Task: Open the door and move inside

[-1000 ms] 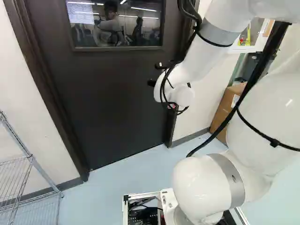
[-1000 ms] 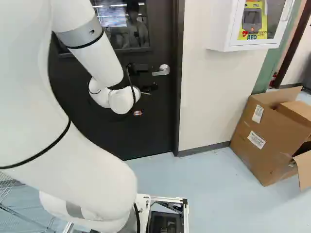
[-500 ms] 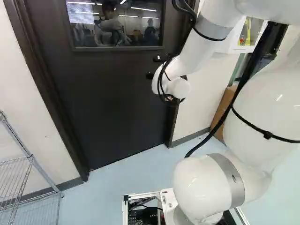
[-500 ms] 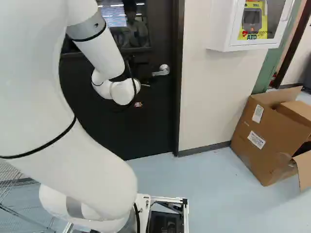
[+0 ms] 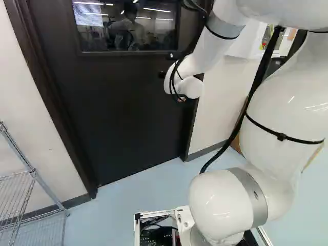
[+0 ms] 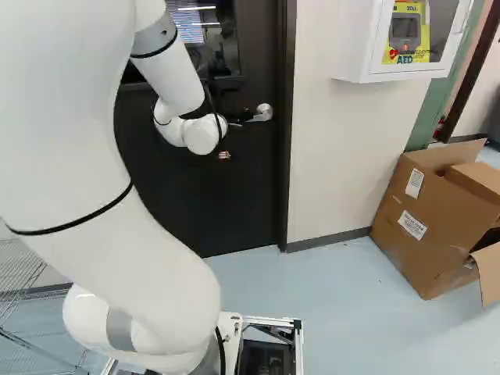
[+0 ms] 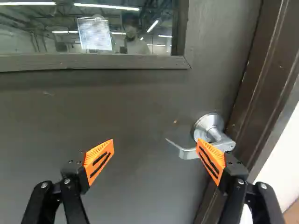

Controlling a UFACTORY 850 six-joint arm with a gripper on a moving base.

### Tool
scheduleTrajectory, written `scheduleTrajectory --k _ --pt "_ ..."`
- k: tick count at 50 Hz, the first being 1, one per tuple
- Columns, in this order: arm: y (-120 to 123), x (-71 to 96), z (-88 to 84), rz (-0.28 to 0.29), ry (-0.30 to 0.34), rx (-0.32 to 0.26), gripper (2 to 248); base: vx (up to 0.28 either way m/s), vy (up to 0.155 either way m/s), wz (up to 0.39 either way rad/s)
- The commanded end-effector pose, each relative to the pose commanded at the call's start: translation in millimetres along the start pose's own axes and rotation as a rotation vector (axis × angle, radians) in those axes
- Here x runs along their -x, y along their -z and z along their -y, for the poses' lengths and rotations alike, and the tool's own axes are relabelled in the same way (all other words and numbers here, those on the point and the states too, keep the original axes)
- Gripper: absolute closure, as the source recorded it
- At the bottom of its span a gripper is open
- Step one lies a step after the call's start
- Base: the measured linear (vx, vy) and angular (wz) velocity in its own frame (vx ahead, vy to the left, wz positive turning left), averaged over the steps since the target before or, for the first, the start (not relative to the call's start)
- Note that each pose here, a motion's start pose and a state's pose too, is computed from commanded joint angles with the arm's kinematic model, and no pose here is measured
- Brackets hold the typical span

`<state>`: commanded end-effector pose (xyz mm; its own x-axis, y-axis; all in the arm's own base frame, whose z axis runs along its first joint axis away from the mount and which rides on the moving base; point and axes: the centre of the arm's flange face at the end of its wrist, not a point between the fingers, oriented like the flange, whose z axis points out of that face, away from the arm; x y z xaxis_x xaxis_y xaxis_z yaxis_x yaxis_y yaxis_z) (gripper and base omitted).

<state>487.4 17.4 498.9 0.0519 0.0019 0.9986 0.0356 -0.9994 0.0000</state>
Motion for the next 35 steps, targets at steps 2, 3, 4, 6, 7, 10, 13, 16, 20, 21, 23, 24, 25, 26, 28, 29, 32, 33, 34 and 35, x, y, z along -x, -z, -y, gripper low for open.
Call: scheduleTrajectory --k 2,3,4,6,7,10,13,16,20,21,23,24,25,26,28,29,32,33,34,35 --pt "-4.0 -2.3 0.3 -0.005 0.000 -0.001 3 0.000 0.000 0.000" --pt "-6.0 -3.4 0.5 -0.007 0.000 -0.001 3 0.000 0.000 0.000" --pt "-8.6 -4.8 0.9 -0.010 0.000 -0.002 3 0.000 0.000 0.000" --pt "-12.1 -6.6 1.5 -0.013 0.000 -0.003 3 0.000 0.000 0.000" --pt "-14.2 -7.6 1.8 -0.014 0.000 -0.004 3 0.000 0.000 0.000" --pt "-20.3 -10.2 3.1 -0.012 0.000 -0.006 3 0.000 0.000 0.000" --pt "-26.4 -12.4 4.4 -0.006 0.000 -0.009 3 0.000 0.000 0.000" --pt "-32.4 -14.4 6.1 0.001 0.001 -0.012 3 0.000 0.000 0.000" --pt "-38.1 -16.0 7.9 0.007 0.001 -0.015 3 0.000 0.000 0.000" --pt "-38.8 -16.2 8.2 0.008 0.001 -0.015 3 0.000 0.000 0.000" --pt "-40.0 -15.9 8.6 0.010 0.001 -0.016 3 0.000 0.000 0.000" --pt "-40.5 -15.5 8.7 0.011 0.001 -0.016 3 0.000 0.000 0.000" --pt "-40.8 -14.9 8.8 0.013 0.001 -0.017 3 0.000 0.000 0.000" --pt "-41.1 -14.3 8.9 0.015 0.001 -0.017 3 0.000 0.000 0.000" --pt "-41.6 -12.7 9.0 0.018 0.001 -0.017 3 0.000 0.000 0.000" --pt "-41.8 -11.8 9.1 0.020 0.001 -0.017 3 0.000 0.000 0.000" --pt "-42.3 -9.0 9.2 0.026 0.001 -0.017 3 0.000 0.000 0.000" --pt "-42.4 -8.0 9.2 0.028 0.001 -0.017 3 0.000 0.000 0.000" --pt "-42.6 -7.0 9.2 0.030 0.001 -0.017 3 0.000 0.000 0.000" --pt "-42.7 -6.0 9.2 0.032 0.001 -0.017 3 0.000 0.000 0.000"
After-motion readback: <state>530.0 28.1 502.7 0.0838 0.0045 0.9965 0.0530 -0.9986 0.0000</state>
